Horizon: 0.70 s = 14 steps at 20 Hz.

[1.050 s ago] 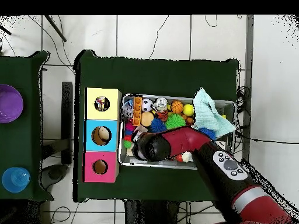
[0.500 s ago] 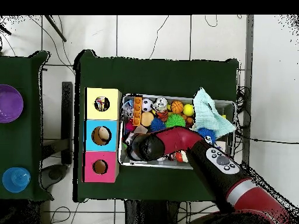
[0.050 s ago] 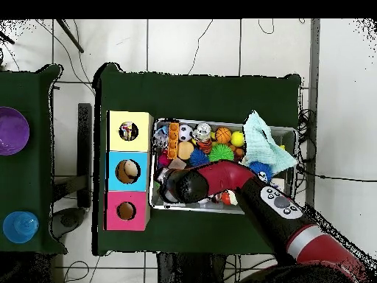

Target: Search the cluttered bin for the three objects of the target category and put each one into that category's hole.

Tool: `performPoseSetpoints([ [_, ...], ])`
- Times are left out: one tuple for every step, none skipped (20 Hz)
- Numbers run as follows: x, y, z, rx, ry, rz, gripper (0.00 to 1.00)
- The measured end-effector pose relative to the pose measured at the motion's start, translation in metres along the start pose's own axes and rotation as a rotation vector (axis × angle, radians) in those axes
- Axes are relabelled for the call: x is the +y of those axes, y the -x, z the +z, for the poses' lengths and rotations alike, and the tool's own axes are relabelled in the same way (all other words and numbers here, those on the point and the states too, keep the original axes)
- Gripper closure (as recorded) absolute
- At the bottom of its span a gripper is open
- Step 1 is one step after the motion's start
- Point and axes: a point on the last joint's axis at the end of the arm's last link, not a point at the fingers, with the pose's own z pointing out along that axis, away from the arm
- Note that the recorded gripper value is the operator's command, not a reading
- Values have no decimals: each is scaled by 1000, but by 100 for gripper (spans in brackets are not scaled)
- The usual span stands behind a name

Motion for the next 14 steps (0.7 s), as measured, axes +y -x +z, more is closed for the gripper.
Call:
performPoseSetpoints([
  [0,0,1,1,1,-2,0],
  [0,-1,2,3,1,-4,0],
  [-1,-2,5,3,1,-12,0],
  [-1,-2,6,4,1,-17,0],
  [-1,-2,6,3,1,-20,0],
  [-1,-2,7,2,1,-23,0],
  [0,-1,7,0,2,-28,0],
  [0,-1,7,-2,2,-31,0],
  [0,0,7,-5,2,-34,0],
  [0,0,7,-7,2,-37,0],
  [1,1,7,-10,2,-41,0],
  [1,1,7,-11,2,-42,0],
  [1,2,7,-14,2,-47,0],
  [1,2,7,-18,1,-51,0],
])
